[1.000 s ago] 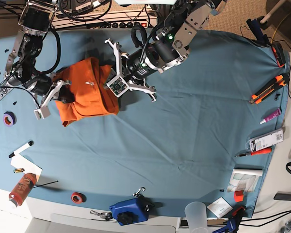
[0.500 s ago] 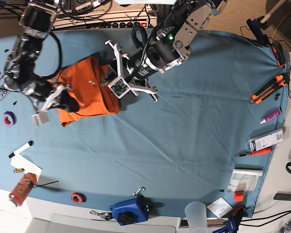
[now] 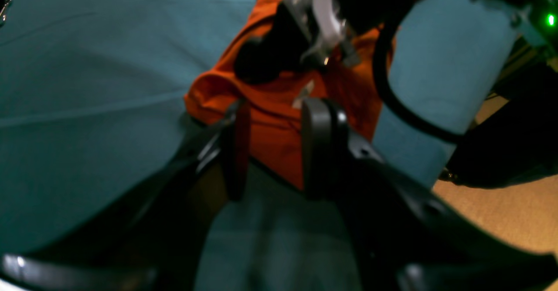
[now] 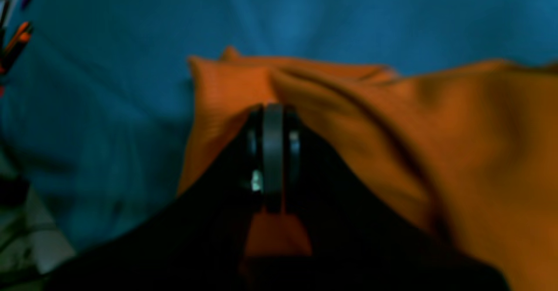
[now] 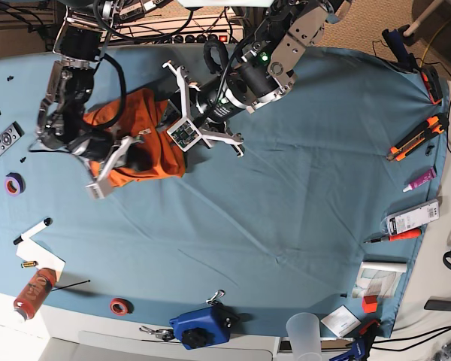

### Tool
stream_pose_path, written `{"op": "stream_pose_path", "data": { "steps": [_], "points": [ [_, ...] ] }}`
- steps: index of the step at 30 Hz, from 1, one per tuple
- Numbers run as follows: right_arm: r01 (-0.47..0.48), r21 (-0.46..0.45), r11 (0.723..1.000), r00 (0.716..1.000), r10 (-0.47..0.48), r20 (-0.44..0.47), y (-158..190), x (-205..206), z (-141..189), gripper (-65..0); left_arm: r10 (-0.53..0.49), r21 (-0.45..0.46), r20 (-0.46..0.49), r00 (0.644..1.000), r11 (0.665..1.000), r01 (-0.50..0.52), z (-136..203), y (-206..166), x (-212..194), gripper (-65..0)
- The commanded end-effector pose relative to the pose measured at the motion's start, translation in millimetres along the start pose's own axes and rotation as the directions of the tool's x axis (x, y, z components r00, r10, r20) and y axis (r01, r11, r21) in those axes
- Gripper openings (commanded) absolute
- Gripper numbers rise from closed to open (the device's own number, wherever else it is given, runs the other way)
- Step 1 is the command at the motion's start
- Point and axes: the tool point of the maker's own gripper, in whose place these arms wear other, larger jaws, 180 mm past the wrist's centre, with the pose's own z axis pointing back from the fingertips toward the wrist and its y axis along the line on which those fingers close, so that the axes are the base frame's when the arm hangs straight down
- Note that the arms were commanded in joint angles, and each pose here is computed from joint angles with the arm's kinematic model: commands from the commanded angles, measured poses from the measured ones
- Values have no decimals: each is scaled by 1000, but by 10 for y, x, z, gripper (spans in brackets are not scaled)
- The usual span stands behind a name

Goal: Layout the t-shirt on the table in an organized manner, then fold the t-shirt properly
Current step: 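Grasp the orange bundle's edge with the right gripper and tuck it under, then reach the left gripper to the bundle and press its side flat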

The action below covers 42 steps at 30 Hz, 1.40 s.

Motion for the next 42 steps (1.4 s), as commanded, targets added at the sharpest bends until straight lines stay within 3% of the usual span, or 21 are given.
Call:
{"op": "stream_pose_path", "data": {
  "steps": [1,4,6,8,11,15,17,26,30,34,37,40,42],
  "points": [
    [-36,-39,999,995,39,93,-77,303,190,-637,4,-6,46,999,1000,-3,-2,-17,124,-399],
    [-45,-159,986,979,75,191,-270,543,578,-637,28,0,26,999,1000,-28,-81,2,5,-255],
    [-37,-268,963,974,95,208,-461,586,825,-637,98,55,29,995,993,-100,-162,102,-70,-207],
    [-14,-357,934,976,90,197,-661,531,1013,-637,204,125,17,979,971,-205,-255,204,-146,-207],
    [-14,-470,882,985,94,147,-920,397,1234,-637,397,156,20,917,905,-395,-394,213,-156,-208],
    [-40,-605,795,993,101,67,-1197,224,1473,-637,495,128,-7,869,862,-490,-543,85,-110,-208],
    [-46,-625,779,994,97,47,-1243,170,1531,-637,519,105,-30,854,852,-513,-584,15,-140,-208],
    [-40,-628,777,996,82,39,-1251,106,1534,-637,543,138,-38,839,835,-533,-585,117,-232,-208],
    [-31,-628,778,994,92,64,-1273,138,1525,-638,597,142,-59,800,798,-585,-610,167,-365,-208],
    [30,-674,739,995,41,89,-1465,40,1517,-638,627,154,-71,776,776,-612,-621,232,-475,-208],
    [58,-650,758,998,-21,64,-1524,-113,1357,-638,650,141,-74,756,757,-638,-628,230,-497,-215],
    [47,-613,789,999,-53,8,-1491,-227,1140,-638,639,113,-98,763,769,-630,-683,171,-553,-215],
    [15,-587,810,999,-39,-28,-1417,-246,1000,-638,665,103,-132,736,747,-657,-746,127,-654,-215]
  ]
}}
